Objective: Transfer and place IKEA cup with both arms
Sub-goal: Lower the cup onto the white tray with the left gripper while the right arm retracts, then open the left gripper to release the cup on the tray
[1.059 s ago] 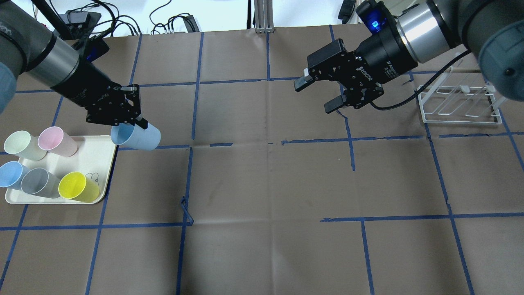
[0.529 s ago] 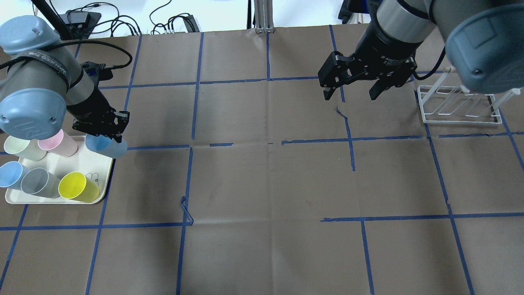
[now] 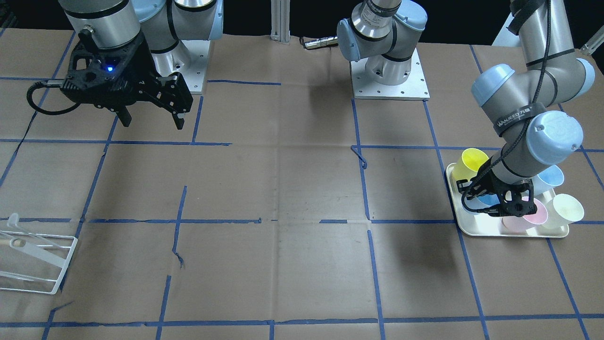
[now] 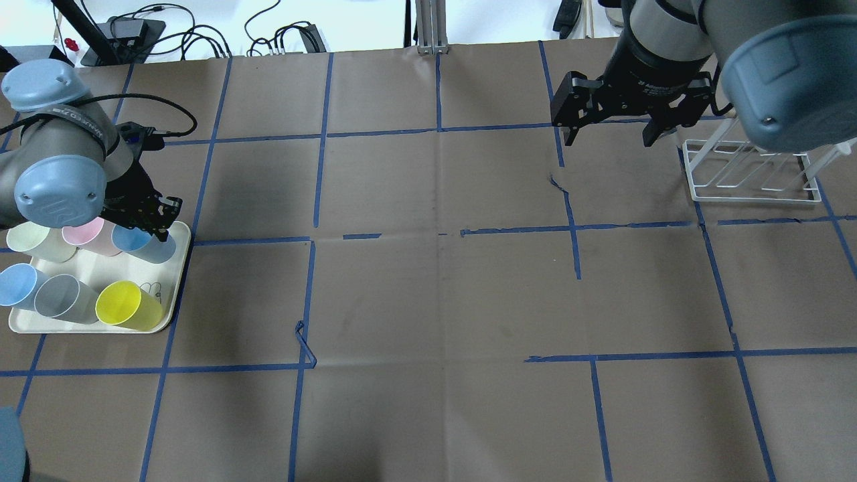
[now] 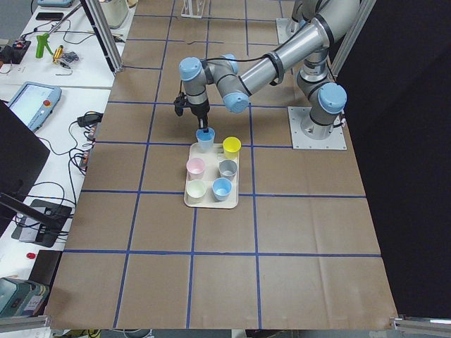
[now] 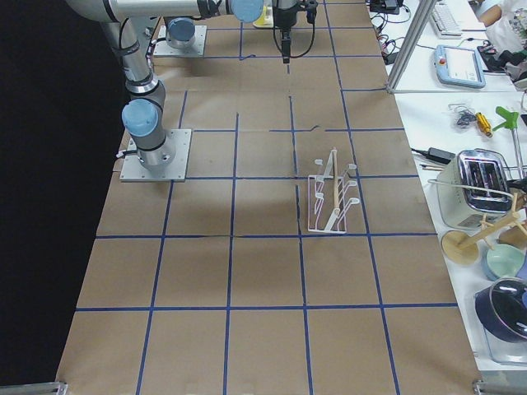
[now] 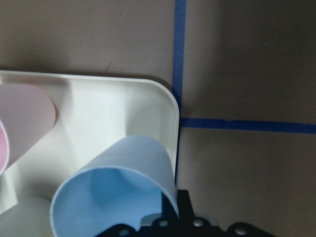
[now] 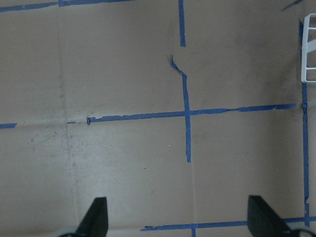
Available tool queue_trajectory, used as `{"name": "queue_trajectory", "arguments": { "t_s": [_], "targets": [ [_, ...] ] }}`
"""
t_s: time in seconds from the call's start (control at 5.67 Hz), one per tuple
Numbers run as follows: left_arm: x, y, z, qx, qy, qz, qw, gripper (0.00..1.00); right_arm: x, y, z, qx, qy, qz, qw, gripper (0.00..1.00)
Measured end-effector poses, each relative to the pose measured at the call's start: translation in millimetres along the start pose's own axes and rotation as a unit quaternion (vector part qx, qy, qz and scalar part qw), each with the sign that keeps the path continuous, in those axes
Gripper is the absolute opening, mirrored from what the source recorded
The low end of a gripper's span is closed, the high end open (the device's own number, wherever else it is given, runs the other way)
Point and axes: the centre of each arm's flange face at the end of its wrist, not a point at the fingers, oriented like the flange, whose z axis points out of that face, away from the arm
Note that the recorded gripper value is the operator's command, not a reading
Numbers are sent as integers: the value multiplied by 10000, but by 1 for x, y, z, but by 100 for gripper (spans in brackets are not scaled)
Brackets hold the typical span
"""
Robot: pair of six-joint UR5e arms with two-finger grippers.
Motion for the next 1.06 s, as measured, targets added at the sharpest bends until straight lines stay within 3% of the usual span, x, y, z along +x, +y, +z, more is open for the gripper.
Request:
{"name": "queue_trajectory", "arguments": {
  "t_s": [0.35, 0.88, 1.06],
  "targets": [
    [-7, -5, 14, -89, 32, 8, 10000, 3, 8, -2, 0, 3, 1, 322, 9995, 100],
    [-10, -9, 21, -148, -85, 30, 9999, 5, 8, 2, -8, 91, 172, 285, 9994, 100],
    [-11, -8, 21, -167, -127, 41, 9998, 23, 8, 3, -8, 90, 189, 270, 9994, 100]
  ]
}}
